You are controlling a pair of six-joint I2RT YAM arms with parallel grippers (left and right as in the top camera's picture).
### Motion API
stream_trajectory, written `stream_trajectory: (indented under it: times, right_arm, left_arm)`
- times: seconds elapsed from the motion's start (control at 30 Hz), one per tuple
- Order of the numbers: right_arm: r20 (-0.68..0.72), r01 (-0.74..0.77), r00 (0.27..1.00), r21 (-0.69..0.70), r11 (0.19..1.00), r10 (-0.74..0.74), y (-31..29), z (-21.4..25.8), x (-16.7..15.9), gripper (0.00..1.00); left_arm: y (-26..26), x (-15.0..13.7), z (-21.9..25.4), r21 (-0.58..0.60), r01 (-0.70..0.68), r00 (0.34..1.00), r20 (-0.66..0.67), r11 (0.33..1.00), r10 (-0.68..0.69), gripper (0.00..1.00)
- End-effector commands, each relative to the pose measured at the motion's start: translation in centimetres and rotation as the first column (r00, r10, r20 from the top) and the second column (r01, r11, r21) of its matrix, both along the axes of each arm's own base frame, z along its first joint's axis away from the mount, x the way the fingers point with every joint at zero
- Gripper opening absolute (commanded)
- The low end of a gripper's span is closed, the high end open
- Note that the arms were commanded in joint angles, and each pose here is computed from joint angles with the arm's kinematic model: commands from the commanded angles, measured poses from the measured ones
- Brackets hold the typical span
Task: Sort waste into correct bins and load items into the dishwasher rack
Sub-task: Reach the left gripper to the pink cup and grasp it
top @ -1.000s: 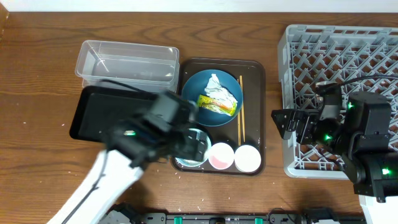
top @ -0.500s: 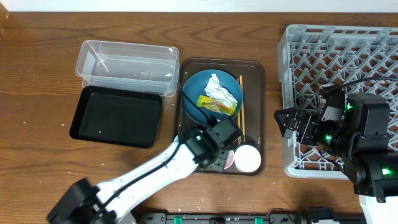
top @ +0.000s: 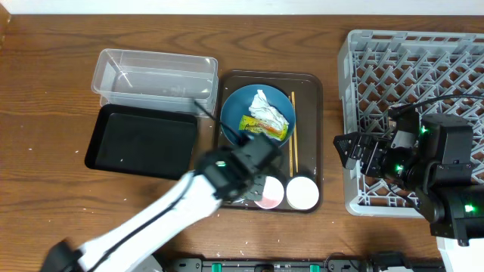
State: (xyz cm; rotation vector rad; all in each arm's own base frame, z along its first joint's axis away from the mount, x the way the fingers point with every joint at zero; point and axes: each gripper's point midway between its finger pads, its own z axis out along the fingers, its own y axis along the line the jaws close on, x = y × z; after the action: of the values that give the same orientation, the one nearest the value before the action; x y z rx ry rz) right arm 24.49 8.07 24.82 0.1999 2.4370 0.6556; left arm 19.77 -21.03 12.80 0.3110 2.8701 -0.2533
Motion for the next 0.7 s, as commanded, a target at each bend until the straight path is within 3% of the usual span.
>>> stream_trajectory:
  times: [0.0,0.17,0.2,0.23,0.3,0.47,0.67]
  right_arm:
    - [0.018,0.023,1.000,0.003,1.000,-0.023,-0.5,0.7,0.2,0.99]
    - [0.028,0.010,1.000,-0.005,1.000,-0.010,-0.5,0.8,0.3,0.99]
    - [0.028,0.011,1.000,-0.006,1.000,-0.010,-0.5,0.8,0.3,0.99]
    - [0.028,0.010,1.000,-0.005,1.000,-0.010,-0.5,0.8,0.3,0.99]
    - [0.028,0.011,1.000,-0.006,1.000,-0.010,-0.5,0.8,0.3,0.99]
    - [0.028,0.011,1.000,-0.006,1.000,-0.011,-0.5,0.8,0.3,0.99]
    - [0.027,0.011,1.000,-0.006,1.000,-0.011,-0.5,0.8,0.3,0.99]
  left_arm:
    - [0.7,1.2,5.1,-0.143,-0.045,0.995,0.085,0.989,0.058,0.10]
    - [2.0,1.8,9.7,-0.375,-0.052,0.989,0.109,0.926,0.100,0.07]
    - [2.1,1.6,9.8,-0.379,-0.030,0.991,0.111,0.925,0.078,0.23]
    - [2.2,1.3,9.5,-0.365,-0.018,0.993,0.105,0.931,0.060,0.41]
    - [2.1,0.5,8.0,-0.325,0.001,0.997,0.071,0.946,0.023,0.49]
    - [1.3,-0.4,1.7,-0.151,0.021,0.999,-0.027,0.988,-0.025,0.56]
    - [-1.3,-0.4,-4.1,-0.043,0.077,0.989,-0.125,0.996,-0.082,0.56]
